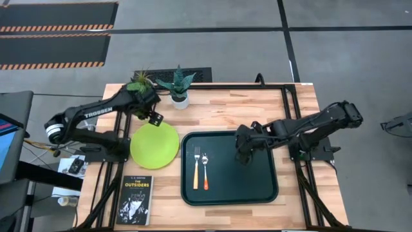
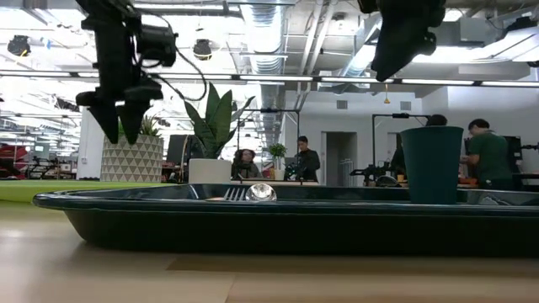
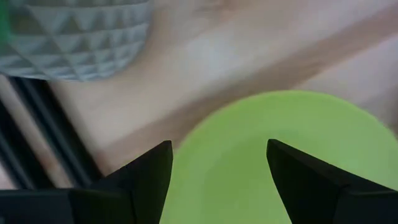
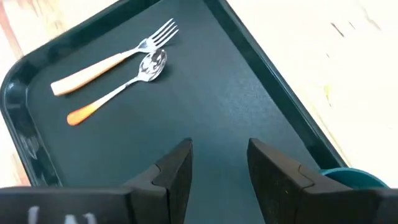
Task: Pick and place plate/cup/fork/spoon on tray
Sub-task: Put the green plate to the right of the orange white spoon on the black tray
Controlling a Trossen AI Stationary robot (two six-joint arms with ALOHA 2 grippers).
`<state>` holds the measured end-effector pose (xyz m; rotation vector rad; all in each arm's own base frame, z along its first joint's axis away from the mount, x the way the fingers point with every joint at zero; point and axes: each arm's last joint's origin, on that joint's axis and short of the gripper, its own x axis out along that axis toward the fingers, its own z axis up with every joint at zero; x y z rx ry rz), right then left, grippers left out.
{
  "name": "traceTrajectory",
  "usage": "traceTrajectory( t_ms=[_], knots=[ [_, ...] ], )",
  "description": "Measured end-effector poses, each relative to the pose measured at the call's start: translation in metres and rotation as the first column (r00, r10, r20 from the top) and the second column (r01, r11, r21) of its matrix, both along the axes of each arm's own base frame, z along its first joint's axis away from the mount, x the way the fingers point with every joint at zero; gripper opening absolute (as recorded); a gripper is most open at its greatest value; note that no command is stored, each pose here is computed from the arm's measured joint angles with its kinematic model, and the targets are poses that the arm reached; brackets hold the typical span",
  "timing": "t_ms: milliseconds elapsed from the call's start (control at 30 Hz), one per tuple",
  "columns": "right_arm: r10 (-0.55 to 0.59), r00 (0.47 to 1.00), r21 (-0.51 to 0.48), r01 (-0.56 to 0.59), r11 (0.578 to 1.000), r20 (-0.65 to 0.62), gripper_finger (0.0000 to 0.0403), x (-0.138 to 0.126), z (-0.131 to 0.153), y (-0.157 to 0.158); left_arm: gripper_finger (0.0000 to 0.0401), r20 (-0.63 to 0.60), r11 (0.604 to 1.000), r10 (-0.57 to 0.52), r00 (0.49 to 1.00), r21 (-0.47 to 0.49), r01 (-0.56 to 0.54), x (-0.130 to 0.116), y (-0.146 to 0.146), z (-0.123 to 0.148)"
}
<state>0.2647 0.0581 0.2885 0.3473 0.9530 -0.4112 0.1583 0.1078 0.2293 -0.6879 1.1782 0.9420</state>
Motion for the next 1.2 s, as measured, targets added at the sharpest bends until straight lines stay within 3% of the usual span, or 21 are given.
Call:
traceTrajectory(
  t_ms=[167,367,600,800,1000,1200],
  knots=[
    [-0.029,0.999,0.013,0.029,1.000,0.035,0.0177,0.004,0.002,-0.006,0.0250,-0.069,0.998,0.027,0.997,-0.047,-0.030,-0.011,0.027,-0.012],
    [-0.038,0.998,0.015,0.037,0.999,0.055,0.0177,0.006,0.003,-0.007,0.0250,-0.115,0.983,-0.077,0.990,-0.177,0.055,-0.011,0.037,-0.035],
    [-0.053,0.997,0.025,0.051,0.998,0.057,0.0177,0.006,0.003,-0.007,0.0250,-0.088,0.987,-0.046,0.995,-0.160,0.031,-0.007,0.039,-0.051],
    [-0.053,0.997,0.024,0.052,0.998,0.055,0.0177,0.006,0.002,-0.007,0.0250,-0.067,0.991,-0.033,0.997,-0.131,0.024,-0.017,0.019,-0.056],
    [-0.049,0.997,0.019,0.048,0.999,0.052,0.0177,0.006,0.002,-0.007,0.0250,-0.028,0.991,0.081,0.996,-0.106,-0.083,-0.029,0.008,-0.062],
    [-0.054,0.997,0.015,0.053,0.998,0.052,0.0177,0.006,0.002,-0.009,0.0250,-0.066,0.977,0.164,0.984,-0.129,-0.171,-0.035,0.001,-0.067]
  ],
)
